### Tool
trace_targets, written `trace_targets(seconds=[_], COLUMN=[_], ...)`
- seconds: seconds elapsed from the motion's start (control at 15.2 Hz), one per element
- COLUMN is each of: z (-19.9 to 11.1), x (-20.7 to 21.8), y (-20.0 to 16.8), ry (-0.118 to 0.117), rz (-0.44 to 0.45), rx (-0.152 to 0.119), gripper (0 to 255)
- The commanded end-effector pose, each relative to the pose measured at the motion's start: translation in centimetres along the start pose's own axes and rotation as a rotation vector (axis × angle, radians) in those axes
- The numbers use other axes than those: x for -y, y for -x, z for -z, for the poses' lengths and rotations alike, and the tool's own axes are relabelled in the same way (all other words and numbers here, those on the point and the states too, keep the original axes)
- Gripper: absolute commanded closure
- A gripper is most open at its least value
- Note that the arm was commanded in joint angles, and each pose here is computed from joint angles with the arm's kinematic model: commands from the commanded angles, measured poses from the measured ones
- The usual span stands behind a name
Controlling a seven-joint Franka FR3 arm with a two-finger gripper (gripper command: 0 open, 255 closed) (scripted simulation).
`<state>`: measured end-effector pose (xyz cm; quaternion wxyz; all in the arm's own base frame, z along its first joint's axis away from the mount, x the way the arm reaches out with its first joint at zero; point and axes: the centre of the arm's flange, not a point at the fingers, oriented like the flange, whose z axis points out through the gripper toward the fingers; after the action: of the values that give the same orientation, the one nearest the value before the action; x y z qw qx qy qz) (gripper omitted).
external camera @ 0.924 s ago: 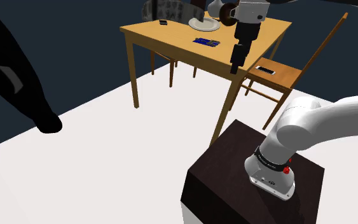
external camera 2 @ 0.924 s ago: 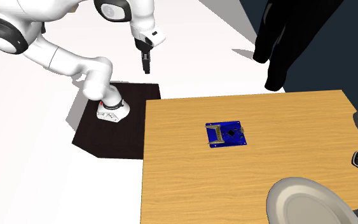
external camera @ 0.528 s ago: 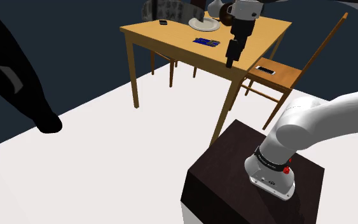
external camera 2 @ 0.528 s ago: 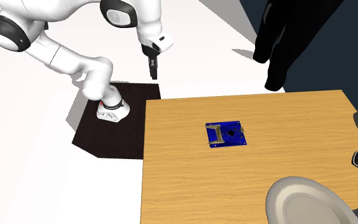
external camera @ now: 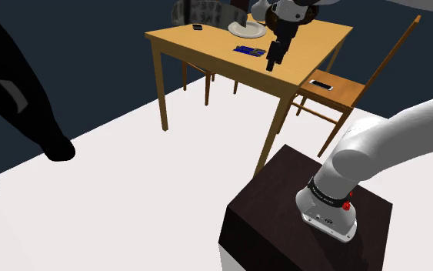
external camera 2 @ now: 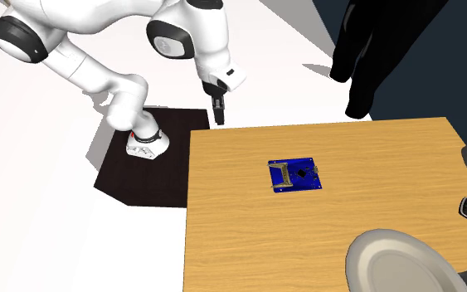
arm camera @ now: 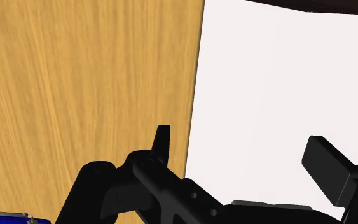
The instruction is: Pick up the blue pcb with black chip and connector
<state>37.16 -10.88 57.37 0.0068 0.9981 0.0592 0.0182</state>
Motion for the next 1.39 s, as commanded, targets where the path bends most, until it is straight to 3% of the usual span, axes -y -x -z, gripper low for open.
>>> trace_targets(seconds=[0.0, 0.99, 1.32], z=[0.0, 1.0, -1.1], x=[-1.9, -17.3, -17.6], y=[-1.2, -10.0, -10.1], ry=[0.009, 0.063, 0.065], rz=[-0.004, -0.036, -0.036], rx=[-0.022, -0.181, -0.184], gripper=[0, 0, 0])
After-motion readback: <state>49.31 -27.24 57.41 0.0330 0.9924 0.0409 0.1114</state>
